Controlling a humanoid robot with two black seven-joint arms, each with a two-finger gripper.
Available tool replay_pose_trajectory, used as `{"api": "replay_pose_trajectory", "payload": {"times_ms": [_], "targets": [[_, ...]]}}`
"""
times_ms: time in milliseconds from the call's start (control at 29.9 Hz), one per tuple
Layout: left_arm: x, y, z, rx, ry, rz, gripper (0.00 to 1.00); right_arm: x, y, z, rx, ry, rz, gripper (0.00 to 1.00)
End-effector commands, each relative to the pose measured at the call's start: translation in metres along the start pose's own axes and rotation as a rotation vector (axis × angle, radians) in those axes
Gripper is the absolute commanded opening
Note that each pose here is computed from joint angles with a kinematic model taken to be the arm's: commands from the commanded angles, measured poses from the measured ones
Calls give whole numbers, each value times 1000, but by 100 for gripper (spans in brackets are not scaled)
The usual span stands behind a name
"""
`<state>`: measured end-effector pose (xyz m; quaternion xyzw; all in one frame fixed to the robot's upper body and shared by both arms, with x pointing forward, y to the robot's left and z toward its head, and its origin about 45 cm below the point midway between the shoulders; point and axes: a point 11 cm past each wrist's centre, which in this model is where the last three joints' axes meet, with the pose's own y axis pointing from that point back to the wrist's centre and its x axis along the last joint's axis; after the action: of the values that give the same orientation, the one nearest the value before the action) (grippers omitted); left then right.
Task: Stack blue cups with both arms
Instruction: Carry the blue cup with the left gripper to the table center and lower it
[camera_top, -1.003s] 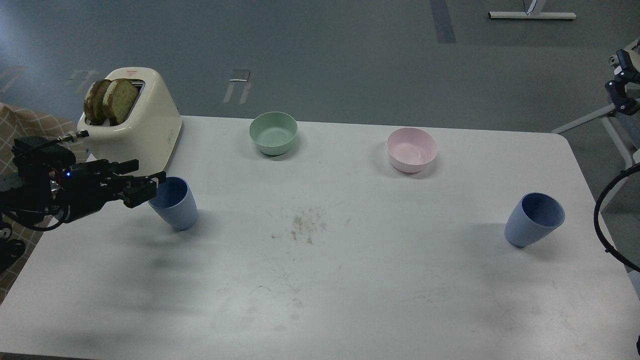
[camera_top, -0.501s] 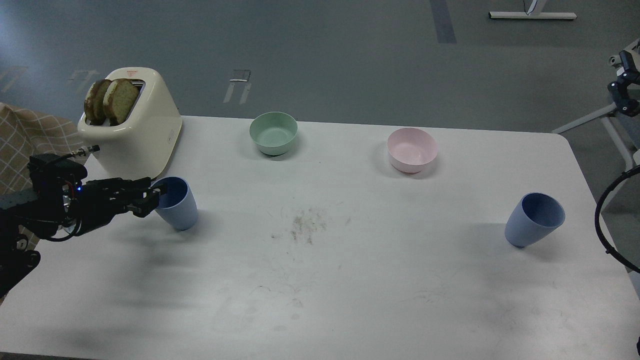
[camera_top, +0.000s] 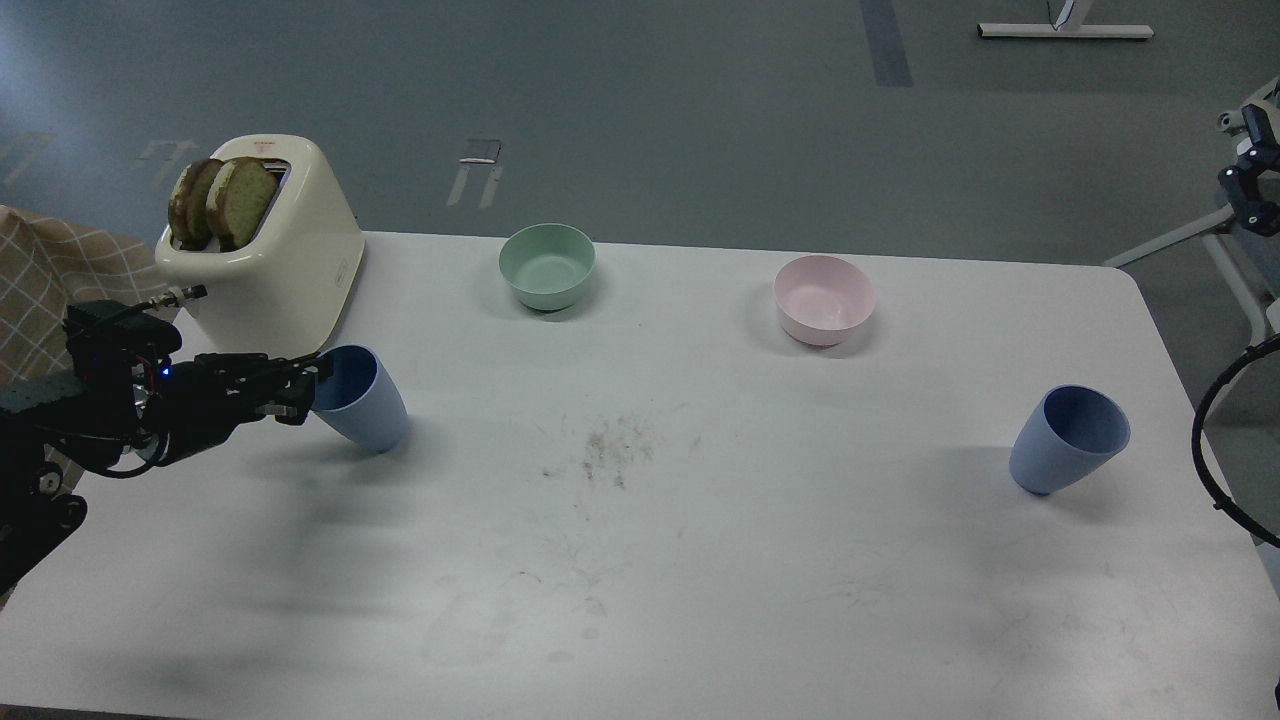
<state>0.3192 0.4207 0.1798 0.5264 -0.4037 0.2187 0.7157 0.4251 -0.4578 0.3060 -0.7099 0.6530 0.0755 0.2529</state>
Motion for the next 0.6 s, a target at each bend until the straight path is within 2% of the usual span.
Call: {"api": "replay_pose_trajectory", "payload": {"times_ms": [0,167,234,301,334,401,568], "targets": [[19,0,10,-32,-37,33,0,5,4,-1,5,-2,13,100],[82,2,33,-95,-147,101,0,15,7,-20,34,21,33,100],[107,-5,63,-165,-208,100,0,20,9,-26,42,29,44,100],[136,-20,111,-263,-329,103,0,26,15,-28,43,34,58,100],[136,-20,112,-263,-329,103,0,26,15,-28,43,34,58,100],[157,-41,156,-354,-411,118,0,34,22,-28,42,34,79,100],[153,-81,190,-406,-462,48,0,42,29,-39,60,46,100,100]]}}
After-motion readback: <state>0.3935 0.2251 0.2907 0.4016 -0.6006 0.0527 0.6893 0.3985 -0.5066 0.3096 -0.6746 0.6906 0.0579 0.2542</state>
